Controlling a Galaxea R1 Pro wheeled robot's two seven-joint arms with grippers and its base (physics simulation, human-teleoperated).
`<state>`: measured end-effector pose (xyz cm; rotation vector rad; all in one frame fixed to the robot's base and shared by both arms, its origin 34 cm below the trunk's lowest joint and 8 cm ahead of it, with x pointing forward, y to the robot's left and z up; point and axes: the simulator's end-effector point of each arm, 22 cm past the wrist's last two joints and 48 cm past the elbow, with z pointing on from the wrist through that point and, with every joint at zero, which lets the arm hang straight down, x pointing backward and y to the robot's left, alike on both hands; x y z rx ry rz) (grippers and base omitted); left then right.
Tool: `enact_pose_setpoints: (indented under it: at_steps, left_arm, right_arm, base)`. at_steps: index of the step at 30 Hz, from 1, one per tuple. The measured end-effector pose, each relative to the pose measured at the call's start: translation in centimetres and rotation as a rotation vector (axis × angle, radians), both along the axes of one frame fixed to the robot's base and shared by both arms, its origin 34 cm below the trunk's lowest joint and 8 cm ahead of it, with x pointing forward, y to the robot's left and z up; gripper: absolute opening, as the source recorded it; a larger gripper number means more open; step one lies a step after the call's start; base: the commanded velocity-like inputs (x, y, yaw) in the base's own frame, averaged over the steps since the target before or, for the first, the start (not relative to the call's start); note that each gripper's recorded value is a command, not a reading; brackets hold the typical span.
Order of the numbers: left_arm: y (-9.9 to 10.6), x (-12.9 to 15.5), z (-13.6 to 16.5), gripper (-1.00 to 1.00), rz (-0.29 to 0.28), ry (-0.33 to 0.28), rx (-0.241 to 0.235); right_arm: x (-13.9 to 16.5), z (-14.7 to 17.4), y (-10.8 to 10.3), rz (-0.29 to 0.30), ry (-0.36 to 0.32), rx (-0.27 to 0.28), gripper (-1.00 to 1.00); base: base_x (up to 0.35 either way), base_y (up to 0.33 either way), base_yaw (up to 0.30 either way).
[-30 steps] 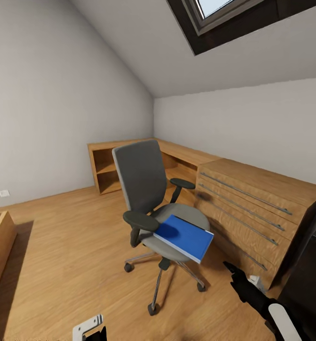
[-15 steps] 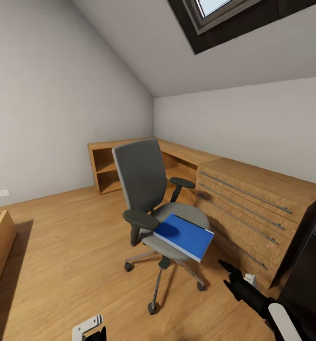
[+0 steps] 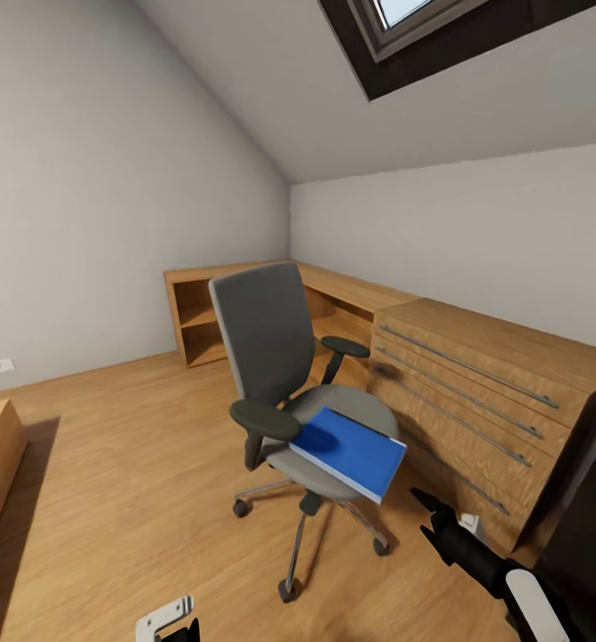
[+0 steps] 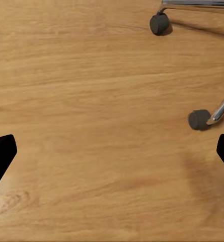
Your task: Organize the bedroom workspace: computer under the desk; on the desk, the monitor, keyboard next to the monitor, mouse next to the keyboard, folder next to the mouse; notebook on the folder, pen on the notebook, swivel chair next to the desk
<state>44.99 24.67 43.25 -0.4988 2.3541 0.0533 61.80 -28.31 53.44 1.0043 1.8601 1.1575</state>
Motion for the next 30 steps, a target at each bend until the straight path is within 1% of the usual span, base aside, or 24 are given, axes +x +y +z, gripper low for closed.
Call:
enact_pose_setpoints:
  at_steps: [6,13,18,24,30]
  left_arm:
    - [-0.6,-0.4,-0.4,1.00,-0.017,0.011,0.001]
    - [-0.7,-0.9,-1.1,1.00,-0.024,0.029,0.010]
    - [-0.7,-1.0,-1.2,1.00,-0.026,0.033,0.012]
    - [-0.7,-1.1,-1.3,1.00,-0.027,0.034,0.013]
    - [-0.8,-1.1,-1.3,1.00,-0.029,0.034,0.012]
  right_arm:
    - [0.0,0.0,0.0,0.000,0.000,-0.002,1.00]
    - [0.0,0.0,-0.1,0.000,0.001,-0.004,1.00]
    - [0.0,0.0,-0.1,0.000,0.001,-0.005,1.00]
    - [0.0,0.0,-0.1,0.001,0.000,-0.005,1.00]
    - [0.0,-0.1,-0.1,0.001,0.002,-0.006,1.00]
  base:
    - [0.168,0.000,0.000]
    - [0.109,0.000,0.000]
    - [0.073,0.000,0.000]
    - [0.191,0.000,0.000]
    - [0.045,0.000,0.000]
